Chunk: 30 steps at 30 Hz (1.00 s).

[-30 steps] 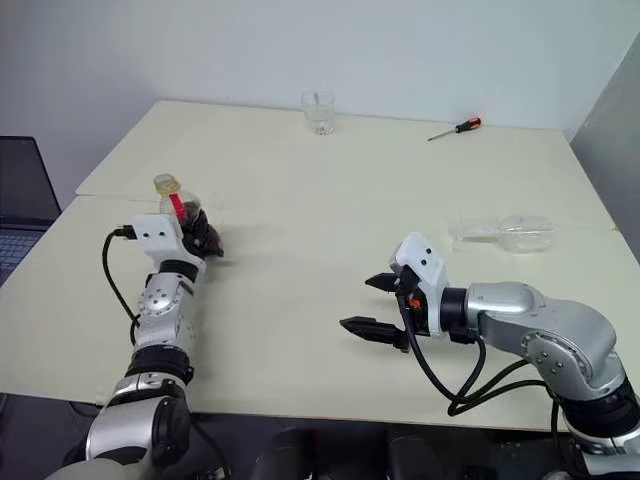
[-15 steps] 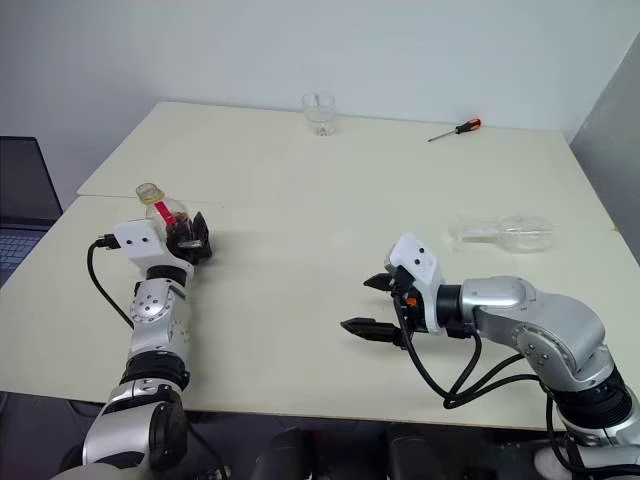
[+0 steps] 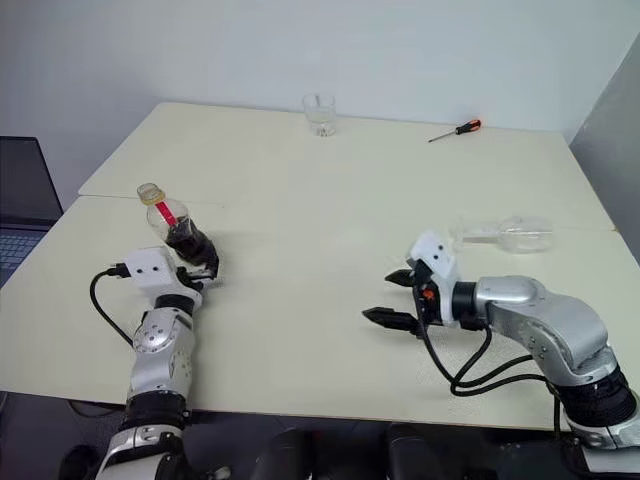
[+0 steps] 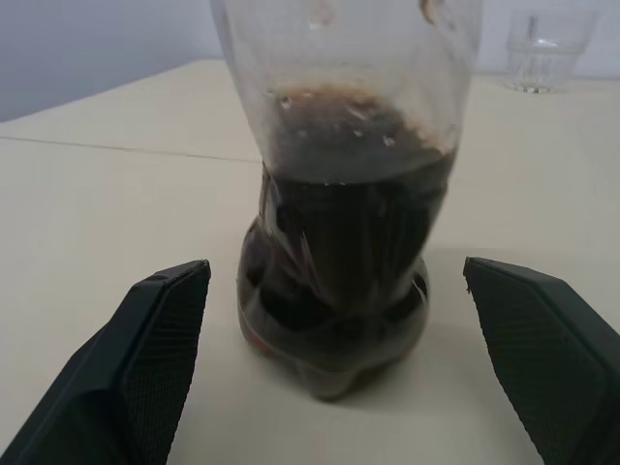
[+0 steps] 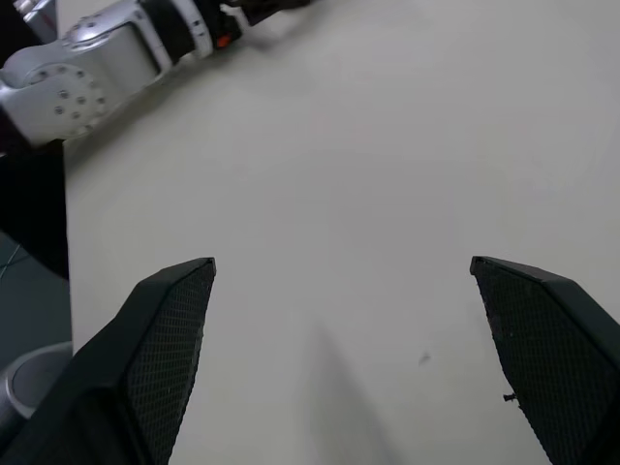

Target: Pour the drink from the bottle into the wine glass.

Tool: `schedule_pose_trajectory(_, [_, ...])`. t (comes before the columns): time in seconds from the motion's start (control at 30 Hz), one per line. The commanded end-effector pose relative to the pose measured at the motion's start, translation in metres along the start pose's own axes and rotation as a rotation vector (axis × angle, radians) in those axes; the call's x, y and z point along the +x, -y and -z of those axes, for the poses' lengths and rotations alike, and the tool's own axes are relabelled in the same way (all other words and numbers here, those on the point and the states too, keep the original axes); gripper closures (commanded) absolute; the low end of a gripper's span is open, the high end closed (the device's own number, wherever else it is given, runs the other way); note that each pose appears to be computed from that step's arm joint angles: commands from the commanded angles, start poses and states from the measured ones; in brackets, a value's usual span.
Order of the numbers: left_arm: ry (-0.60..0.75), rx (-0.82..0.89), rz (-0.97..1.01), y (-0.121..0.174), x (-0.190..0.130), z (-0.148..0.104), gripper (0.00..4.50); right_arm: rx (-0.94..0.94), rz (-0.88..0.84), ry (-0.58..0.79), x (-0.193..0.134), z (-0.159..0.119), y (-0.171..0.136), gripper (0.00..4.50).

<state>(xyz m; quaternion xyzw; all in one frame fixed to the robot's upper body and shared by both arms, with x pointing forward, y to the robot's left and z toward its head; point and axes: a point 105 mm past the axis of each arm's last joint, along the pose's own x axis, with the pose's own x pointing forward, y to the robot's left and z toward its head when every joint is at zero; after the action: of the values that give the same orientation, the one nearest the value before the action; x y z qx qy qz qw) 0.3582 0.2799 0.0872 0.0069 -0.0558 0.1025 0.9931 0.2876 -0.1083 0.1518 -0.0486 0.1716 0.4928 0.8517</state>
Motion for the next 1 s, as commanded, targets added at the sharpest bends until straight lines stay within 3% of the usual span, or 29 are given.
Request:
schedule_pose_trajectory(0.03, [-0.005, -0.005, -0.003, 0.000, -0.009, -0.001, 0.02, 0.033, 0.025, 0.159, -0.014, -0.024, 0.008, 0.00])
schedule_pose_trajectory(0.17, [-0.062, -0.018, 0.058, 0.016, -0.031, 0.012, 0.02, 0.167, 0.126, 0.295, -0.027, -0.026, 0.030, 0.00])
schedule_pose_trajectory(0.27, [-0.126, 0.004, 0.229, 0.049, -0.051, 0.024, 0.02, 0.352, 0.245, 0.429, -0.038, -0.021, 0.052, 0.00])
schedule_pose_trajectory(0.37, [-0.161, 0.069, 0.485, 0.088, -0.064, 0.030, 0.02, 0.537, 0.176, 0.614, -0.048, -0.025, 0.044, 0.00])
schedule_pose_trajectory(0.43, [-0.151, 0.074, 0.613, 0.108, -0.064, 0.023, 0.02, 0.670, 0.214, 0.680, -0.054, -0.012, 0.049, 0.00])
schedule_pose_trajectory(0.6, [-0.129, 0.112, 0.906, 0.145, -0.068, 0.003, 0.02, 0.831, 0.332, 0.727, -0.058, 0.006, 0.063, 0.00])
schedule_pose_trajectory(0.7, [-0.097, 0.139, 1.067, 0.163, -0.068, -0.023, 0.02, 0.895, 0.399, 0.742, -0.057, 0.012, 0.074, 0.00])
schedule_pose_trajectory(1.0, [-0.031, 0.272, 1.233, 0.177, -0.067, -0.059, 0.02, 1.111, 0.666, 0.740, -0.056, 0.040, 0.125, 0.00])
